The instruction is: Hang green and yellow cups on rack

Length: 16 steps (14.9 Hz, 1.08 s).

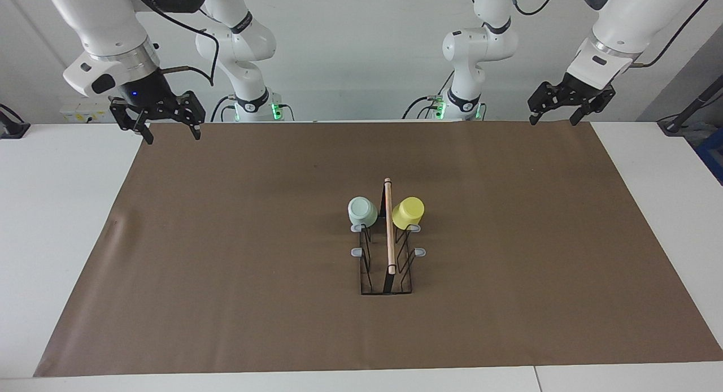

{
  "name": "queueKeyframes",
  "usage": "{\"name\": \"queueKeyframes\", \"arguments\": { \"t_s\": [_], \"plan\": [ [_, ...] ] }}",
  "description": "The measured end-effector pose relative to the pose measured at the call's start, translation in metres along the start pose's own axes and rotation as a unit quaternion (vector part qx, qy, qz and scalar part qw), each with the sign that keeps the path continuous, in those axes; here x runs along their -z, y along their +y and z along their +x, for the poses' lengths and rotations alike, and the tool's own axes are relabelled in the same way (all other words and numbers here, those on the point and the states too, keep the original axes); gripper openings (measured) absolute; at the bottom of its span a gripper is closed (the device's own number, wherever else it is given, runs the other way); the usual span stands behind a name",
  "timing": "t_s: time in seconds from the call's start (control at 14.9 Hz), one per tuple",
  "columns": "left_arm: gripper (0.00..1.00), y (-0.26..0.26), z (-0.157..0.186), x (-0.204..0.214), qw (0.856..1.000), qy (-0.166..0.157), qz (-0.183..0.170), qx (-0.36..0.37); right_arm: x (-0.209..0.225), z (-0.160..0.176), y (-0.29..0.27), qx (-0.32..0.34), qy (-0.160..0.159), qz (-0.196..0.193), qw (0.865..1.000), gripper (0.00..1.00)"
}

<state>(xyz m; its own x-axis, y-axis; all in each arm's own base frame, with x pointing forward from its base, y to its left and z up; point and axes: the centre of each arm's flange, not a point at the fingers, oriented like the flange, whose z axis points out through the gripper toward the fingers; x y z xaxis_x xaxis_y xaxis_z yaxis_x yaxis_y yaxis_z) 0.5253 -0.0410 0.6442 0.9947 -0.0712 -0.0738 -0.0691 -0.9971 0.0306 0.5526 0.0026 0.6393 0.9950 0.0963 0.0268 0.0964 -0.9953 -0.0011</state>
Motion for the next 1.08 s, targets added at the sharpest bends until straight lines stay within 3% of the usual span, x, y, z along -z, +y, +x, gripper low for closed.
{"name": "queueKeyframes", "arguments": {
  "t_s": [1.08],
  "plan": [
    [1.0,0.001,0.0026,0.0047,1.0,0.019,0.0,-0.002,0.0,0.0,0.0,0.0,0.0,0.0,1.0,1.0]
  ]
}}
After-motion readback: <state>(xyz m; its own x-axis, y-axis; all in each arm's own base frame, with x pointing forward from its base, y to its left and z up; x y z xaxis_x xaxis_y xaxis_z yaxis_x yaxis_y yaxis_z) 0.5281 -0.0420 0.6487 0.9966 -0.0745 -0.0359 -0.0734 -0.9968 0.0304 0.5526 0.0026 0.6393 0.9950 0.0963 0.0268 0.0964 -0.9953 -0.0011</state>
